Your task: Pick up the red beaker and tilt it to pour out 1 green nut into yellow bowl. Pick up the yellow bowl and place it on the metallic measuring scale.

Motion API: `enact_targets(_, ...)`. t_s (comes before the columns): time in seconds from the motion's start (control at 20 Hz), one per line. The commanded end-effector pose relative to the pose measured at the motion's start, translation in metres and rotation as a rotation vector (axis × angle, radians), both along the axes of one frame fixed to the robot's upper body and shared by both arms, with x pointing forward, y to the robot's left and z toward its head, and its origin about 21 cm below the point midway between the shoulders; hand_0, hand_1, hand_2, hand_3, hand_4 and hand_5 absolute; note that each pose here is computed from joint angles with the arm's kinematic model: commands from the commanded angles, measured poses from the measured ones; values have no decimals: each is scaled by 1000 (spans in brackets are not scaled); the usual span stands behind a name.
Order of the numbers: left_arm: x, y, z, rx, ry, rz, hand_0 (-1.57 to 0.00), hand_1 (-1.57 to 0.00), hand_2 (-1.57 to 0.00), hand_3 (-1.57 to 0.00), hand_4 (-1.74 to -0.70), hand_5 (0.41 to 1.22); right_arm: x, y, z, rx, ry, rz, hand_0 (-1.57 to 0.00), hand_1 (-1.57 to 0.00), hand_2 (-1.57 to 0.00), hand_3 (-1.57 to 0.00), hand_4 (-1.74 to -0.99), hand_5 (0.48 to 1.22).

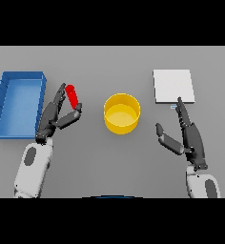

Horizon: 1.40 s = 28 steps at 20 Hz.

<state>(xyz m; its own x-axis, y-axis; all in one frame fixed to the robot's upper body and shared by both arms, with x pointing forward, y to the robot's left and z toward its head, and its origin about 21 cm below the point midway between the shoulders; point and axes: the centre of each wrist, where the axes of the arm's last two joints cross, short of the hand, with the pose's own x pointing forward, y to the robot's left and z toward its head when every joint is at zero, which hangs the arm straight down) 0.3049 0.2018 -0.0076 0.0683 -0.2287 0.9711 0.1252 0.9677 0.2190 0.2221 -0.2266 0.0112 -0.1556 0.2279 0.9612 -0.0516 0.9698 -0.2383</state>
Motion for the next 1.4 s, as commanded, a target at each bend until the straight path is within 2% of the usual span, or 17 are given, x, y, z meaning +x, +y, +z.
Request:
enact_targets(0.0,6,5,-2,-2,0,10,1,1,1,1,-1359,726,-2,-2,0,-4,-8,-2,1,1,1,1,-1331,686)
enact_targets(0.2,23,-2,-10,-31,19,1,1,1,1,1,-1333,714,2,-4,0,-3,19,-20,1,1,1,1,-1338,688)
enact_targets(0.4,39,-7,-9,-15,0,-11,1,1,1,1,-1319,711,-1,-2,0,1,-7,-12,1,1,1,1,-1333,687)
enact_targets(0.55,48,-7,-3,-8,6,-14,1,1,1,1,-1311,703,1,-4,2,6,5,-15,1,1,1,1,-1329,684)
enact_targets(0.7,55,-8,-5,-10,19,-26,1,1,1,1,-1322,710,0,-5,0,0,18,-21,1,1,1,1,-1315,682)
enact_targets(0.8,59,-10,-6,-18,-10,-36,1,1,1,1,-1343,725,-4,-1,0,5,10,-15,1,1,1,1,-1305,681)
enact_targets(0.9,62,-17,-8,-37,-14,-31,1,1,-30,-3,-1389,752,-1,-5,5,-8,11,-23,1,1,1,1,-1295,683)
enact_targets(0.95,66,-17,-7,-46,-14,-14,-81,-84,-122,-75,-1416,770,0,-5,4,-10,12,-22,1,1,1,1,-1291,684)
enact_targets(1.0,65,-18,-8,-62,-6,0,-253,-276,-307,-220,-1444,795,-3,-5,3,-10,2,-20,1,1,1,1,-1289,684)
enact_targets(1.05,66,-19,-11,-71,3,8,-458,-483,-501,-490,-1443,881,0,-6,4,-8,-4,-22,1,1,1,1,-1286,685)
enact_targets(1.15,68,-27,-12,-27,-25,34,-859,-875,-886,-879,-1439,1003,0,-8,5,-9,10,-22,1,1,1,1,-1283,683)
enact_targets(1.2,68,-30,-14,-18,-48,33,-1001,-1014,-1023,-1018,-1440,1047,2,-9,5,-8,18,-29,1,1,1,1,-1287,684)
enact_targets(1.25,69,-32,-14,-18,-53,33,-1115,-1125,-1133,-1128,-1443,1082,-4,-4,1,2,13,-17,1,1,1,1,-1290,684)
enact_targets(1.35,66,-32,-18,-31,-76,22,-1279,-1286,-1290,-1288,-1447,1132,-1,-3,2,3,0,-13,1,1,1,1,-1293,682)
